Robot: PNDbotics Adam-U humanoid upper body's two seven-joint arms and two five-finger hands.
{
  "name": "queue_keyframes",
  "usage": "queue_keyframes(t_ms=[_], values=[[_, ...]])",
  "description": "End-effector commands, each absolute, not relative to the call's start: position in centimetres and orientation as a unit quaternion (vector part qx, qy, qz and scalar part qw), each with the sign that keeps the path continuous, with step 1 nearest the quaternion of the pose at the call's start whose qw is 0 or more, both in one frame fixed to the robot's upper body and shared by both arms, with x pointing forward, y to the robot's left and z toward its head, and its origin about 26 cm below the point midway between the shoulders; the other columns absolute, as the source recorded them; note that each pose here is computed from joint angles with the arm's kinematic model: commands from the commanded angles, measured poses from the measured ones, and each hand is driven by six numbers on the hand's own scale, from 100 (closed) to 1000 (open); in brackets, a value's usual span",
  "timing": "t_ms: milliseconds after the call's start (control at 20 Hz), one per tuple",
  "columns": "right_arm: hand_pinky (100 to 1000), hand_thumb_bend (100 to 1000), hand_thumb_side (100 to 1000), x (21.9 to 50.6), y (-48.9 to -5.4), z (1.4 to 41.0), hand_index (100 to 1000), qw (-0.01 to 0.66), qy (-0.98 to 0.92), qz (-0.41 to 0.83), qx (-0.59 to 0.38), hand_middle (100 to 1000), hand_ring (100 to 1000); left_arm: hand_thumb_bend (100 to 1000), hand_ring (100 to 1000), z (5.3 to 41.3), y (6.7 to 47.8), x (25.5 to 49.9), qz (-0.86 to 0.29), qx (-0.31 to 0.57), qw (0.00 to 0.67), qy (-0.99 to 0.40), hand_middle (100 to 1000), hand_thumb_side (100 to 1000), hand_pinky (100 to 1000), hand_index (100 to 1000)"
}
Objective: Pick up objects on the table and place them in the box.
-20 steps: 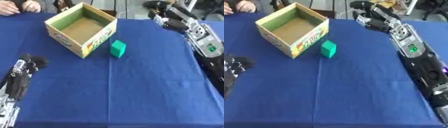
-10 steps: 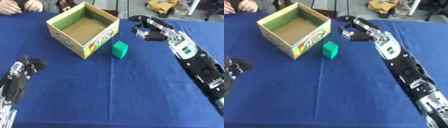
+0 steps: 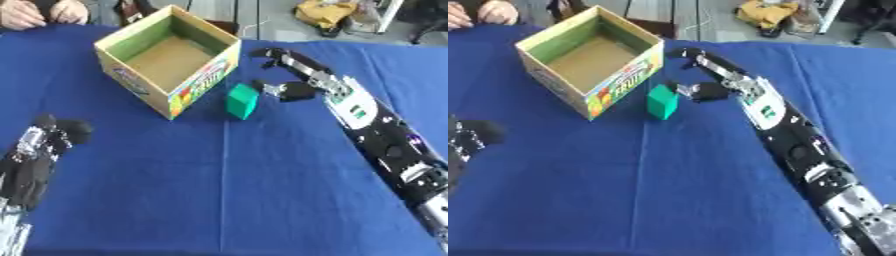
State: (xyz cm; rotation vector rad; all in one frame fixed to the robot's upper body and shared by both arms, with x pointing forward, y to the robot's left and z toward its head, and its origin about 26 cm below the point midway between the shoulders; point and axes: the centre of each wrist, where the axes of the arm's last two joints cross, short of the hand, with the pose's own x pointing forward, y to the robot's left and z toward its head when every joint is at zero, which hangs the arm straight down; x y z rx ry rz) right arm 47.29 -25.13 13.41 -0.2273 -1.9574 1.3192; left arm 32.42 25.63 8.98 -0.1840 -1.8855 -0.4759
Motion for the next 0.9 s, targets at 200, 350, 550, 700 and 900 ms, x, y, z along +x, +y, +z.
queue_keyframes(t_ms=[200, 350, 550, 700, 900], values=[[845, 344, 579, 47.6, -24.5, 15.0, 953, 0.342, -0.764, 0.531, -0.134, 903, 982, 219, 772, 9.9, 25.2, 32.6, -0.208, -0.085, 0.545, -0.808, 610, 1000, 822, 693], [838, 334, 576, 47.6, -24.1, 14.6, 953, 0.338, -0.759, 0.537, -0.147, 901, 976, 219, 772, 10.0, 25.1, 32.6, -0.209, -0.086, 0.544, -0.808, 610, 1000, 822, 693], [829, 330, 586, 47.6, -23.6, 13.4, 955, 0.339, -0.749, 0.546, -0.162, 898, 966, 220, 772, 10.0, 25.0, 32.7, -0.210, -0.087, 0.544, -0.808, 610, 1000, 822, 693], [825, 327, 585, 47.6, -23.3, 12.7, 956, 0.336, -0.742, 0.553, -0.175, 897, 962, 220, 772, 10.1, 24.9, 32.7, -0.210, -0.088, 0.543, -0.808, 610, 1000, 822, 692], [811, 315, 576, 47.6, -22.9, 12.3, 953, 0.326, -0.739, 0.558, -0.194, 891, 947, 220, 772, 10.1, 24.9, 32.7, -0.211, -0.088, 0.543, -0.808, 610, 1000, 822, 692]])
